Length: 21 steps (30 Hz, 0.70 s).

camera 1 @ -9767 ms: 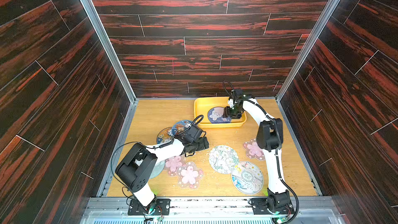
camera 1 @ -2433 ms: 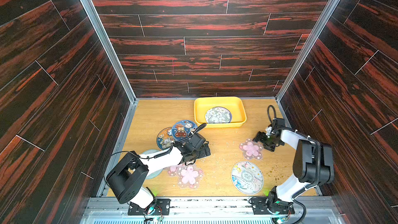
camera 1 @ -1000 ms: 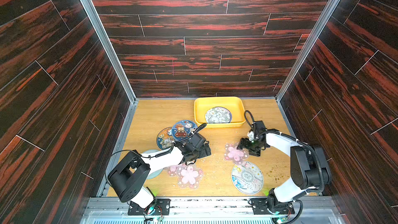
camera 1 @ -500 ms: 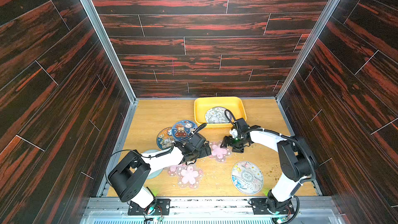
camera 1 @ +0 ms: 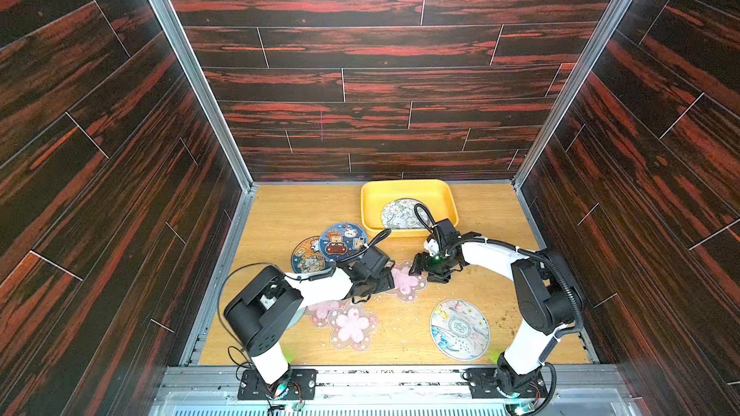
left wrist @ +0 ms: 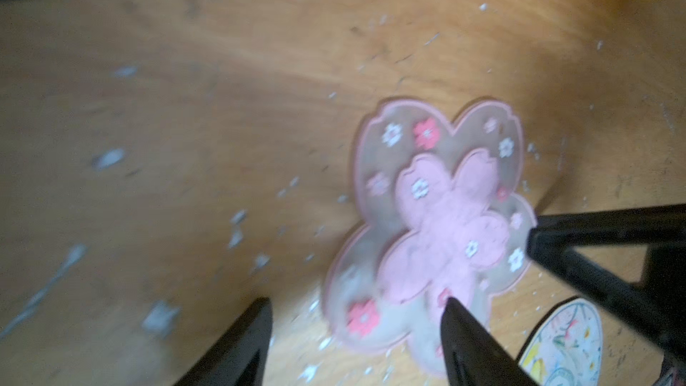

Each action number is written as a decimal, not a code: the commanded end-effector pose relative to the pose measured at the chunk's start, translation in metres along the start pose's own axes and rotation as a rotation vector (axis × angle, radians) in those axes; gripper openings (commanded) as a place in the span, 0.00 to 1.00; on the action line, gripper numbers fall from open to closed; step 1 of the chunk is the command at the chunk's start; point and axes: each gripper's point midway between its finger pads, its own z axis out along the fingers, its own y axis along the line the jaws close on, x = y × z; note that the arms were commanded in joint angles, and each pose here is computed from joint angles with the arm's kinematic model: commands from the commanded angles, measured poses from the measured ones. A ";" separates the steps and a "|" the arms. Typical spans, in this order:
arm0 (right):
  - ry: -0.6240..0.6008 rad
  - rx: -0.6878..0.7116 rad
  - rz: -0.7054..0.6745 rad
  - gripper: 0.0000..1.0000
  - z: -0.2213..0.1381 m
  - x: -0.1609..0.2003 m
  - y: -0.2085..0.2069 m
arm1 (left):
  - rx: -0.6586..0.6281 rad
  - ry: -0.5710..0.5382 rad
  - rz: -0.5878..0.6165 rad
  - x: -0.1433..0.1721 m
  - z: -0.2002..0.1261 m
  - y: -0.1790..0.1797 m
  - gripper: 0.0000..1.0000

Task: Put the coasters into the storage box
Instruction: Move the coaster to the center of the board, then pick up the coaster from the center of the board.

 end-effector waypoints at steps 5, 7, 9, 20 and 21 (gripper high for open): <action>0.065 0.040 0.022 0.70 0.017 0.014 -0.014 | -0.023 0.047 0.046 -0.003 0.016 -0.007 0.68; 0.068 0.038 0.021 0.70 0.018 0.015 -0.014 | -0.031 0.063 0.045 0.000 0.018 -0.005 0.68; 0.070 0.034 0.020 0.69 0.019 0.015 -0.013 | -0.035 0.081 0.043 0.003 0.021 -0.003 0.67; 0.087 0.009 0.007 0.65 0.024 0.018 -0.003 | -0.035 0.143 0.039 0.017 0.030 0.001 0.63; 0.087 0.008 0.005 0.65 0.025 0.017 -0.002 | -0.035 0.145 0.037 0.017 0.030 0.001 0.62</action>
